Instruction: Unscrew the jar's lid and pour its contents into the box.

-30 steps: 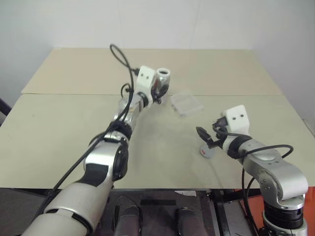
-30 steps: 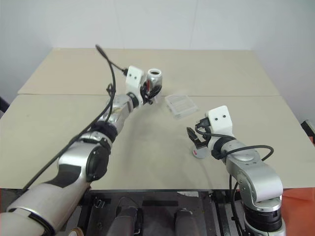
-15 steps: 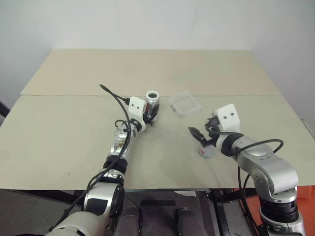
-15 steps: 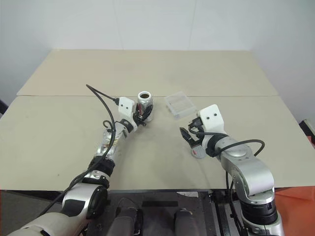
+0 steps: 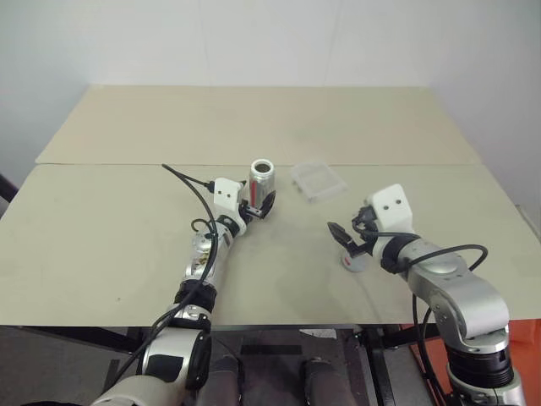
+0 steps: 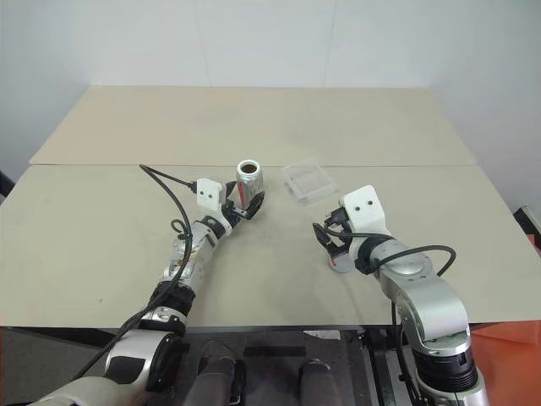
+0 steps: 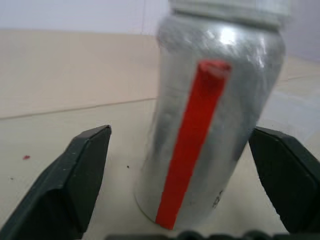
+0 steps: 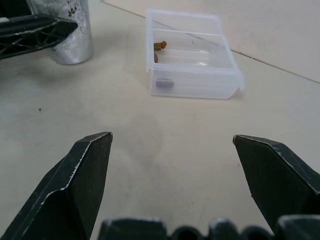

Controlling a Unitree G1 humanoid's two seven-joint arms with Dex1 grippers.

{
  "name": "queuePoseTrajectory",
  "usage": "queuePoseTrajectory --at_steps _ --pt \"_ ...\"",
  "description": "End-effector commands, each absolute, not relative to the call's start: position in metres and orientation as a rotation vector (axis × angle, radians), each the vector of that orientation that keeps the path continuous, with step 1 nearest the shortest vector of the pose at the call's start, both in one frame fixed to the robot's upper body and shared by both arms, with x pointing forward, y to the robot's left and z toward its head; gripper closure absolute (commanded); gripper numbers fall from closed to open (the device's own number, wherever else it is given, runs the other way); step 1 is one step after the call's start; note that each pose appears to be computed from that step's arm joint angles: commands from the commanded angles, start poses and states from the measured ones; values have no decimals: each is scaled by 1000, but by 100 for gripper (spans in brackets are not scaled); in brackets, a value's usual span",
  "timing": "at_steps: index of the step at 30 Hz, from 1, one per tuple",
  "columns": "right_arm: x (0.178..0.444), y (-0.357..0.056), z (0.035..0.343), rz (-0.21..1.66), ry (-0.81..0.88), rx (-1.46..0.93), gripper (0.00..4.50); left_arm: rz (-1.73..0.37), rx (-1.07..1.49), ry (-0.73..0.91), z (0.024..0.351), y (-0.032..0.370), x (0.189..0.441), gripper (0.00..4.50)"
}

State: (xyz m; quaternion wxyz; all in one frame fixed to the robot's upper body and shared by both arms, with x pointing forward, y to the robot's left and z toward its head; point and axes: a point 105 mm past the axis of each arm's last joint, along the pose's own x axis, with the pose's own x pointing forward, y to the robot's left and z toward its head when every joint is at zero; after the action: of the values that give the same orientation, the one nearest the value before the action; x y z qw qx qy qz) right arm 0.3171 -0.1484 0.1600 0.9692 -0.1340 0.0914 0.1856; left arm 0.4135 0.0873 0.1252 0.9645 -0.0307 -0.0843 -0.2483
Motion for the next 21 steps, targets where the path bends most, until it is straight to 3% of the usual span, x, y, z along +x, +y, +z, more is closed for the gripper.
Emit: queuePoseTrajectory --at_steps 1,6,9,16,21 --pt "318 -148 175 373 118 -285 0 -521 -72 -226 140 94 401 2" --pt "318 -146 174 389 121 -287 0 -506 -41 -234 147 120 371 2" --pt "313 -146 177 429 112 -313 0 -565 55 -226 153 147 341 2" --pt "278 -162 201 733 22 -428 0 -833 144 -144 184 199 276 2" --pt "259 -178 209 906 51 -485 0 -967 124 -65 193 208 249 2"
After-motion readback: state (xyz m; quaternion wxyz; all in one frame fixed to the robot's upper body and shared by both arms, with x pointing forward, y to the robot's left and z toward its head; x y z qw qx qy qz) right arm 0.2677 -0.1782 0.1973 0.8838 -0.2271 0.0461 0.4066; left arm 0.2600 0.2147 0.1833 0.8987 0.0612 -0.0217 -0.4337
